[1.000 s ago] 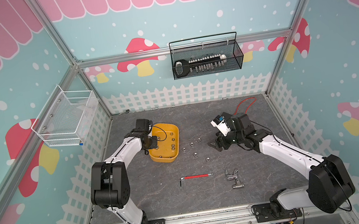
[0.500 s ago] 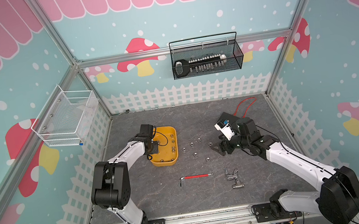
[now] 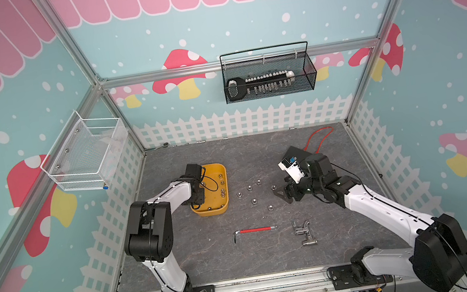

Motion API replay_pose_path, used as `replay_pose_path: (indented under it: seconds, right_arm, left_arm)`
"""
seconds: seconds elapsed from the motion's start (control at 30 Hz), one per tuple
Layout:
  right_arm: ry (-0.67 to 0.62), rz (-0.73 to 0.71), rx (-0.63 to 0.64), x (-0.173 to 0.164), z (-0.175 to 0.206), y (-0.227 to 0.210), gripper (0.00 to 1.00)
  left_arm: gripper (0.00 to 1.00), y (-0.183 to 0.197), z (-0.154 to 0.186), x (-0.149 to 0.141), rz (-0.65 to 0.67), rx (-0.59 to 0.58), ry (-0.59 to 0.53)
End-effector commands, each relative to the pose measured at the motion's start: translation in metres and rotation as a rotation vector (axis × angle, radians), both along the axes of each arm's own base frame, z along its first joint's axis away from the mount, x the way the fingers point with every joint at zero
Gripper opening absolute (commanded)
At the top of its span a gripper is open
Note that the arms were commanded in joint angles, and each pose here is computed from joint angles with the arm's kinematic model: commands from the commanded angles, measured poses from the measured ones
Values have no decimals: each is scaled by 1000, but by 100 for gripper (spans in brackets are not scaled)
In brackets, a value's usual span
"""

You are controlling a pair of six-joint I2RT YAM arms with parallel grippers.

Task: Put the nuts on the desktop into the storage box
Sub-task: Place the storage box at the center of the board, then pick up the nut from the center of the board.

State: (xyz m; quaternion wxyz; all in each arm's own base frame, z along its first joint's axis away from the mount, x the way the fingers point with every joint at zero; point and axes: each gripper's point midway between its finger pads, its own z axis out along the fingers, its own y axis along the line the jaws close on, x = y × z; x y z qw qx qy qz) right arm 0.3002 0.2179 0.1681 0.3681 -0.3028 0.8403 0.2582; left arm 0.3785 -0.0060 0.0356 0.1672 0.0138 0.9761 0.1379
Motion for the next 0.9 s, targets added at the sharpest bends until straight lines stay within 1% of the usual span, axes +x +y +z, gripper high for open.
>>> replay_pose_path:
  seconds: [0.0,0.07,0.17,0.3,0.4,0.47,0.53,0.57,0.6,0.63,0.73,0.87]
  right_arm:
    - [23,-19,-60,5,-12,2,86]
    - [25,-20,-98,9,-16,6,86]
    - [21,-4,-178,19,-21,21,85]
    - [17,75,-321,35,-37,54,83]
    - [35,149,-405,45,-61,75,76]
    - [43,199,-436,50,-77,85,72]
    - [61,246,-463,54,-94,93,69]
    - [67,263,-474,56,-99,96,67]
    - [71,280,-487,59,-104,100,65]
    - [79,290,-500,62,-109,103,63]
    - [85,320,-516,73,-113,118,56]
    - [85,357,-536,82,-117,136,55]
  left_arm:
    - [53,5,11,4,15,25,-14]
    - [56,4,23,10,16,19,-50]
    - [58,-4,55,25,10,-27,-144]
    - [59,-22,118,46,-31,-138,-331]
    - [60,-41,167,51,-67,-247,-479]
    - [60,-58,194,45,-114,-362,-551]
    - [64,-73,218,33,-139,-476,-618]
    - [66,-82,224,27,-163,-537,-630]
    - [67,-98,230,17,-221,-620,-634]
    - [67,-110,235,7,-271,-678,-630]
    - [67,-139,244,-19,-367,-735,-625]
    - [67,-163,246,-51,-446,-762,-595]
